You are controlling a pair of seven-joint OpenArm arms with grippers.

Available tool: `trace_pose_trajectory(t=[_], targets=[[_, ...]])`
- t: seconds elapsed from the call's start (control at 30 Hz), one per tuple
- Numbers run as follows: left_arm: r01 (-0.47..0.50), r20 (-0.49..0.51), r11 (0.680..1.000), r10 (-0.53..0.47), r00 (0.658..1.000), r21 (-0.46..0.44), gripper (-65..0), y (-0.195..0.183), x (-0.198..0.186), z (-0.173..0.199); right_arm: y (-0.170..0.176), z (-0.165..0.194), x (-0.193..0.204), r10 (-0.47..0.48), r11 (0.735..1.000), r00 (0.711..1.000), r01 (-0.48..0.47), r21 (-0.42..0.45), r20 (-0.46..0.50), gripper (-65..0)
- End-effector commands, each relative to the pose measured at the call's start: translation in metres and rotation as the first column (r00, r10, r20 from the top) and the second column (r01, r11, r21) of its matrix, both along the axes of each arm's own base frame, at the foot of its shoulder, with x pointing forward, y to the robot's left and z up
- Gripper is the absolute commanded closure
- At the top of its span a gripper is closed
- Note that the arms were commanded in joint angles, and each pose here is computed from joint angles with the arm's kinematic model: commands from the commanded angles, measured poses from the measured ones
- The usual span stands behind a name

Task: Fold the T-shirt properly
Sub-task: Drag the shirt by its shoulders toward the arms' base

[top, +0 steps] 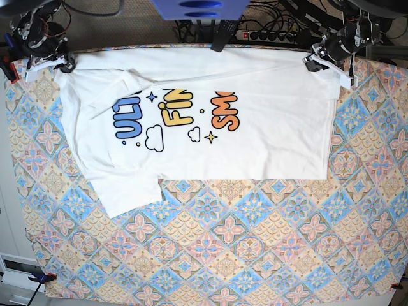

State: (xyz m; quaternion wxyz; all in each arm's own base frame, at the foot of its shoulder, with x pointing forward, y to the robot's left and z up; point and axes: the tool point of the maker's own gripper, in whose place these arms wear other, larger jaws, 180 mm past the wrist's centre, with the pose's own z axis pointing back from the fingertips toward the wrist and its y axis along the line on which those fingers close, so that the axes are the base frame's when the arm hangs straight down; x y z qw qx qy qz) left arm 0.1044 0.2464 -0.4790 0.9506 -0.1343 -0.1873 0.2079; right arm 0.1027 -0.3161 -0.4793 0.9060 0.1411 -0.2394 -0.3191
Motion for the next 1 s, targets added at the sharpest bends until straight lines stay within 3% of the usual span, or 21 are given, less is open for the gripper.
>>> trace_pose_trajectory(t=[0.0, 0.13, 0.3, 0.43, 0.63, 0.97], targets=[[0.002, -0.049, 0.997, 0.002, 0.999, 0.074, -5.5, 0.018, -0.011, -0.004, -0.011, 0.004, -0.003, 0.001, 0.999, 1.000, -0.001, -0.032, -0.013, -3.3], [0.003, -0.052, 0.997, 0.001, 0.999, 0.073, -5.6, 0.017, -0.012, -0.004, -0.010, 0.004, -0.004, 0.000, 1.000, 1.000, 0.000, -0.031, -0.013, -4.0], [0.010, -0.073, 0.998, -0.006, 0.997, 0.063, -6.1, 0.015, -0.016, -0.005, -0.011, 0.003, -0.009, 0.001, 0.999, 1.000, -0.002, -0.033, -0.024, -15.9], [0.023, -0.107, 0.999, -0.018, 0.994, 0.045, -16.5, 0.012, -0.020, -0.006, -0.011, 0.003, -0.011, 0.000, 0.999, 1.000, -0.001, -0.033, -0.028, -24.5], [0.025, -0.119, 0.999, -0.020, 0.993, 0.043, -34.0, 0.011, -0.024, -0.007, -0.012, 0.003, -0.014, 0.000, 0.999, 0.999, -0.002, -0.035, -0.034, -25.5], [0.072, -0.180, 0.994, -0.057, 0.982, 0.083, -35.1, 0.028, -0.052, -0.001, -0.025, 0.022, -0.018, 0.006, 0.995, 1.000, -0.008, -0.100, -0.016, -25.8]])
